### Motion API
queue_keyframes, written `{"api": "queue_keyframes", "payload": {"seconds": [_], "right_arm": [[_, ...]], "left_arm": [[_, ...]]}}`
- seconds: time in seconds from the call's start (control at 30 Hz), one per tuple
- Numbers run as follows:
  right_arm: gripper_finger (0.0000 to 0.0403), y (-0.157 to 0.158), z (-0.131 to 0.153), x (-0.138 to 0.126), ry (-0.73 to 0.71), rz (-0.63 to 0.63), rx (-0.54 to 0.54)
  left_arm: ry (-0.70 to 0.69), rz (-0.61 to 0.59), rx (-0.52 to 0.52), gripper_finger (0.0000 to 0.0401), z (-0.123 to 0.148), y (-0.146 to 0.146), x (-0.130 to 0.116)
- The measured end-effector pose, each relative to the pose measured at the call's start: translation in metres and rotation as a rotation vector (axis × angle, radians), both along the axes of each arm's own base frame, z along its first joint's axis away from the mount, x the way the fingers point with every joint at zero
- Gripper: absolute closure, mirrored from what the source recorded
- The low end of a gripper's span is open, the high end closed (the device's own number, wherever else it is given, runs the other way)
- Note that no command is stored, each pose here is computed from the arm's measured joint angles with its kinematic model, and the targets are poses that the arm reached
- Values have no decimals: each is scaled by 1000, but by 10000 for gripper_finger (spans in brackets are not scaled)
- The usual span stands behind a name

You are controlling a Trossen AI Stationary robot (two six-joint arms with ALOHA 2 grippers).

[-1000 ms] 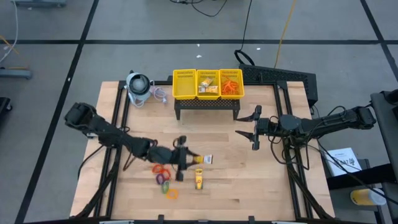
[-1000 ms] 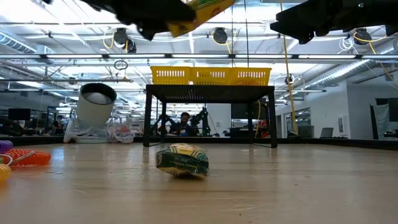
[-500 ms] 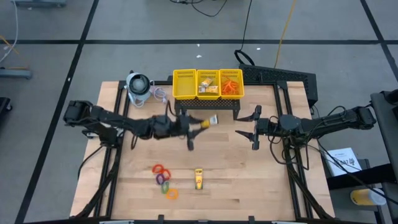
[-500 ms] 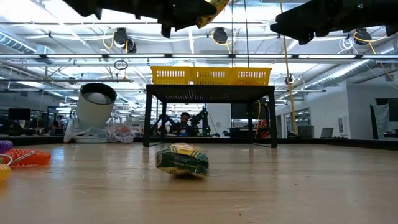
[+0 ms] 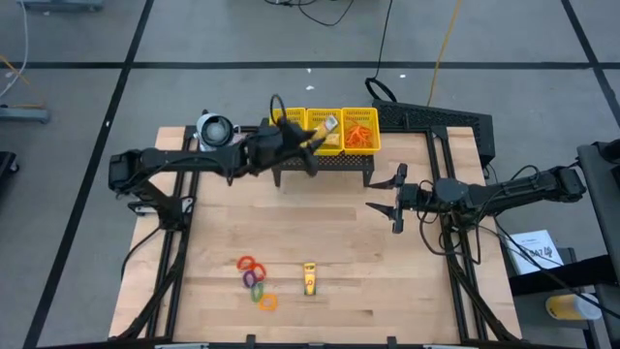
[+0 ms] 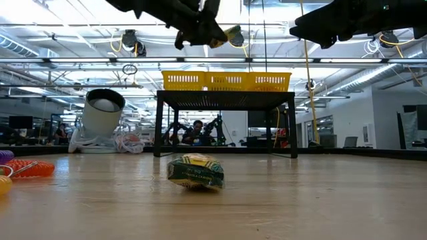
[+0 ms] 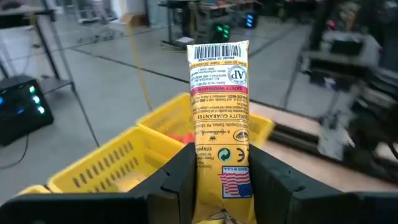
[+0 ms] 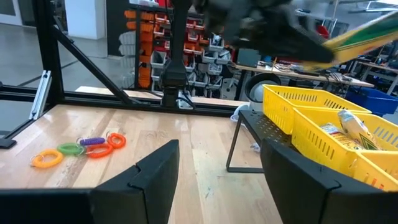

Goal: Pick & Place Office Desk Supplies
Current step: Put the crayons box into the middle yellow bin on the shelf

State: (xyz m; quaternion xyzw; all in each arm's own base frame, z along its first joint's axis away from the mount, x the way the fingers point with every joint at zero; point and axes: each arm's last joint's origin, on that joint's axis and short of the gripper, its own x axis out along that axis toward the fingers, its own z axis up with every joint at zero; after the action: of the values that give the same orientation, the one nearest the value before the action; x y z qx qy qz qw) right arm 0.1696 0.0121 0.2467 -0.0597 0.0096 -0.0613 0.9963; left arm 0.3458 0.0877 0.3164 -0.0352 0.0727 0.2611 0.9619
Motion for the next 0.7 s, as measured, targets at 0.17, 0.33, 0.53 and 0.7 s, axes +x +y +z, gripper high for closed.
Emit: {"api": "queue_keyframes", "payload": {"seconds": [0.17,0.33,0.53,0.7], "right_arm": [[188,0,0,0,5,0,0],[188,0,-1,0,7,0,-1],[188,0,-1,0,7,0,-2],[188,0,-1,0,8,0,-3]], "left_arm": [[-10,66,-59,277,-8,21,1],[23,76,-95,277,-24,28,8],[62,69,-101,277,-40,28,18],[83,88,-107,277,-52,36,21]]}}
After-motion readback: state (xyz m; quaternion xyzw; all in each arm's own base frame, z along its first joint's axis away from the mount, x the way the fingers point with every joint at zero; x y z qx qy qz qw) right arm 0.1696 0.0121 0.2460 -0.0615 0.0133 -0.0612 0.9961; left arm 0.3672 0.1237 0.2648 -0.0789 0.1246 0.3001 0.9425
